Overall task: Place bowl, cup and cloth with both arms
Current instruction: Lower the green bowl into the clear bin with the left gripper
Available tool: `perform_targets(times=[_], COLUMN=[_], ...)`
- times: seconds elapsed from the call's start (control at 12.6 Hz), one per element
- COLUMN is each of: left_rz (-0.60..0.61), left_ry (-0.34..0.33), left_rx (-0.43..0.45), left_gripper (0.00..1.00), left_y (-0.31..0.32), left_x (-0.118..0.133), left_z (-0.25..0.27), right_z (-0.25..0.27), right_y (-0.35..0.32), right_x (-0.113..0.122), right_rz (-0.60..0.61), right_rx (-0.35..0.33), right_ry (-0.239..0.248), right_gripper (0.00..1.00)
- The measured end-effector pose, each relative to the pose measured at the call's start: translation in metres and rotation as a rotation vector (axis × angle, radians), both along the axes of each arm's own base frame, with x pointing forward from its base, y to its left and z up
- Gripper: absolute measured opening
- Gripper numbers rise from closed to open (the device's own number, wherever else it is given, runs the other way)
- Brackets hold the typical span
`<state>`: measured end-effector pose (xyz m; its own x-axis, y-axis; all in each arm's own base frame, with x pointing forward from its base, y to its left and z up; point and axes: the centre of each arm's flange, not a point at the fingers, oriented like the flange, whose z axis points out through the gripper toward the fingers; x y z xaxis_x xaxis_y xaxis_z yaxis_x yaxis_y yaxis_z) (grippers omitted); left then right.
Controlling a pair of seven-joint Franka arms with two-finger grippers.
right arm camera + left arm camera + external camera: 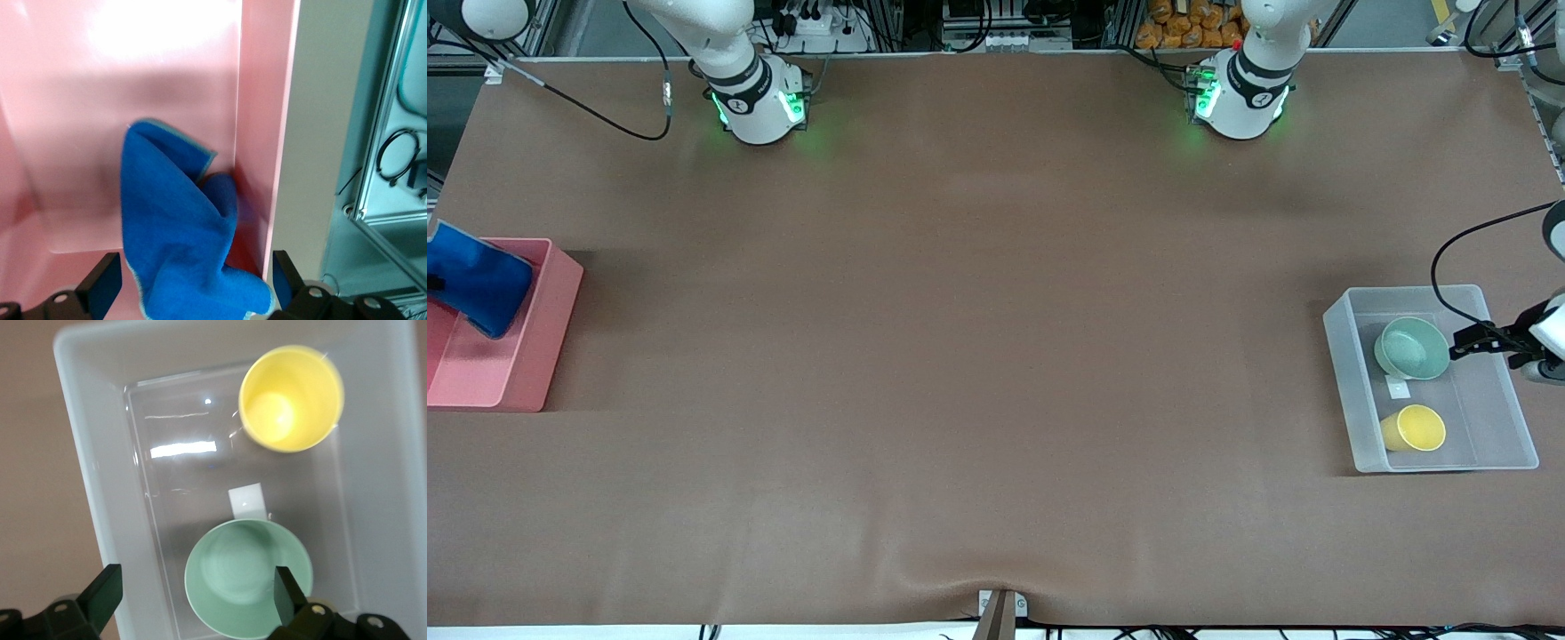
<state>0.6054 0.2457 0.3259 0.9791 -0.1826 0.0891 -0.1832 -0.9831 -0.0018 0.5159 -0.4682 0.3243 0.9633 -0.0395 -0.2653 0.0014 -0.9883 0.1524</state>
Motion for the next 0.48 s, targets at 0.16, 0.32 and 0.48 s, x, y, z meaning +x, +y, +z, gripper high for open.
perform_targets(times=[0.16,0.32,0.48], left_rz=[0.012,0.062,0.11], left_ry=[0.015,0.041,0.062], left_rx=[0.002,0.014,0.055], left_gripper=[1.0,1.0,1.0], left_y=[-0.03,-0.077,-0.126], left_x=[0.011,0.024,0.03], left_z=[0.015,0.024,0.042], right_z=[0.045,0.089,0.126], right_y=[0.027,0.057,0.082], right_x=[0.015,0.024,0.023], right_rz=[0.028,0.036,0.011], right_rx=[-0.001,0.032,0.097], right_ry=[-0.023,-0.065,-0.106], right_gripper=[1.0,1.0,1.0])
